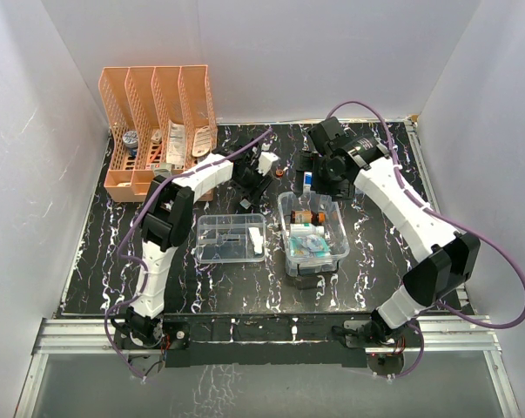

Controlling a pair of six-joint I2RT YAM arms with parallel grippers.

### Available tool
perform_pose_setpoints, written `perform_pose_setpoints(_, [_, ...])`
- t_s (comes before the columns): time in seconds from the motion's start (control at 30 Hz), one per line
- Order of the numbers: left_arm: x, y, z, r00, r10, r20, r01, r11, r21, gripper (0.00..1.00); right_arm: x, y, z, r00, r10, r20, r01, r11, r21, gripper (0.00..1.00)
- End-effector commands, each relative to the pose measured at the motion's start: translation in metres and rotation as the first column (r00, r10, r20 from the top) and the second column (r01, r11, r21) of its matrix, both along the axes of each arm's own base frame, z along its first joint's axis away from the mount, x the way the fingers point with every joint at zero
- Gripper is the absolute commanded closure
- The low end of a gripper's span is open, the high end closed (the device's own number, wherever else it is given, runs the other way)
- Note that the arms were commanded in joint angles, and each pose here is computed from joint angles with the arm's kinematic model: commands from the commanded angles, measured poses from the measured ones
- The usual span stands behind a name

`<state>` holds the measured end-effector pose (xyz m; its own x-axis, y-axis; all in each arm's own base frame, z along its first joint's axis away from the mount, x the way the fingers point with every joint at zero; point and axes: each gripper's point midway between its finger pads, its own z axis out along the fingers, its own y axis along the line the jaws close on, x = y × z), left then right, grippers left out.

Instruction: Organize the medicine kit

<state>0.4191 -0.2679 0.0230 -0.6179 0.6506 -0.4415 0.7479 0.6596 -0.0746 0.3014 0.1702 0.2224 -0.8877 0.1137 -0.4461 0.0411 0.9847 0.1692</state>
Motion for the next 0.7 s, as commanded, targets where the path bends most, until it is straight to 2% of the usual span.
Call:
perform_pose_setpoints(0.0, [-0.002,0.009,-0.007,1.0,-0.014,-0.009,0.014,1.0,0.024,0.56,0.001,-0.001,0.021,0.996,-0.022,0.082,0.019,0.999,0.038,0.02])
perform_pose_setpoints(0.13, [-0.007,0.015,-0.011,1.0,0.009,-0.01,-0.008,0.999,0.037,0.89,0.0,-0.003,0.023,0.996,-0.026,0.09,0.023,0.999,0.038,0.02])
perform_pose_setpoints(0.2, [-0.009,0.018,-0.012,1.0,0.021,-0.01,-0.02,0.999,0.045,1.0,-0.002,-0.003,0.023,0.995,-0.027,0.092,0.024,0.999,0.038,0.02])
perform_pose_setpoints(0.33, [-0.003,0.02,0.003,0.997,0.079,0.017,-0.079,0.996,0.049,1.0,-0.004,-0.004,0.023,0.995,-0.03,0.092,0.026,0.999,0.041,0.02])
perform_pose_setpoints(0.47, [0.007,0.021,0.05,0.976,0.209,0.067,-0.21,0.977,0.017,1.0,-0.005,-0.006,0.025,0.995,-0.036,0.098,0.032,0.999,0.042,0.02])
perform_pose_setpoints(0.57, [0.006,0.02,0.09,0.946,0.316,0.071,-0.314,0.948,-0.046,1.0,-0.004,-0.007,0.026,0.994,-0.036,0.105,0.032,0.999,0.039,0.02])
perform_pose_setpoints(0.67, [-0.005,0.015,0.119,0.905,0.426,0.015,-0.422,0.899,-0.117,1.0,-0.003,-0.006,0.025,0.994,-0.032,0.105,0.028,0.999,0.038,0.02])
